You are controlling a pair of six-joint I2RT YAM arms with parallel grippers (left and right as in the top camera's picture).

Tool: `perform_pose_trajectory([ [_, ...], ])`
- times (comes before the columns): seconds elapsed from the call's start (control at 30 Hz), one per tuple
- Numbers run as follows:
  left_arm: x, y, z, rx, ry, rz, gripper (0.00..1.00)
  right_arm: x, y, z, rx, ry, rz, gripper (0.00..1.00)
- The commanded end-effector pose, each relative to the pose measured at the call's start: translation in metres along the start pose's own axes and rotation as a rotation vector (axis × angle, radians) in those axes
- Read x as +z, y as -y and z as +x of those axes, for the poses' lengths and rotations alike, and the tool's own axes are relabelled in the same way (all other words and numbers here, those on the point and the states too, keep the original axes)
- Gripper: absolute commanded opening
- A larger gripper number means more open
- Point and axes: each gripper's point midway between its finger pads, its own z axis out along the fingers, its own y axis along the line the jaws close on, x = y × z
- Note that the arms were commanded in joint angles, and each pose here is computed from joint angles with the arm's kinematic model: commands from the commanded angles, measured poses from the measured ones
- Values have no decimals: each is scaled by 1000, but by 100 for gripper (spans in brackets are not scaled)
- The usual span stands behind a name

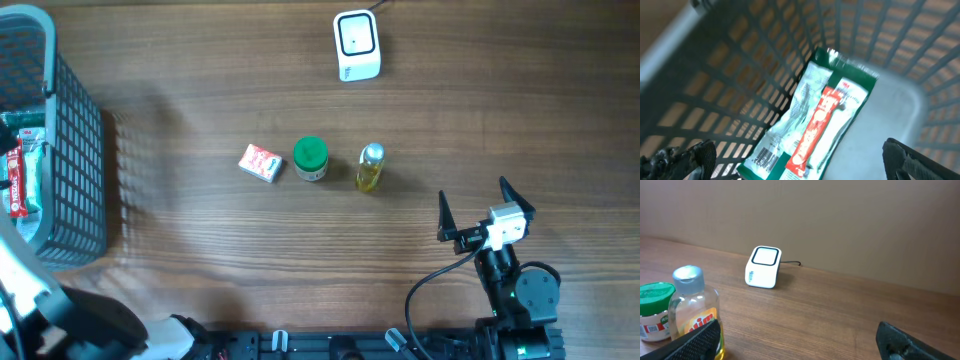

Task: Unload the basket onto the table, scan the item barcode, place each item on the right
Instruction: 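Reach left gripper into basket and grasp the 3M glove pack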

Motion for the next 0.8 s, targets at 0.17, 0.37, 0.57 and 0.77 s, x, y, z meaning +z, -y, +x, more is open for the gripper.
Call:
perform_pose_trajectory([
  [0.17, 72, 21, 43, 170, -145, 182, 100, 0, -1, -2, -7, 12, -7, 100],
  [0.37, 110, 29, 72, 210, -229, 211, 100, 0, -1, -2, -7, 12, -7, 100],
  [0.57, 133, 33, 93, 275, -279, 241, 100, 0, -1, -2, -7, 12, -7, 100],
  [0.77, 154, 35, 107, 273, -302, 247, 100, 0, -1, -2, -7, 12, -7, 100],
])
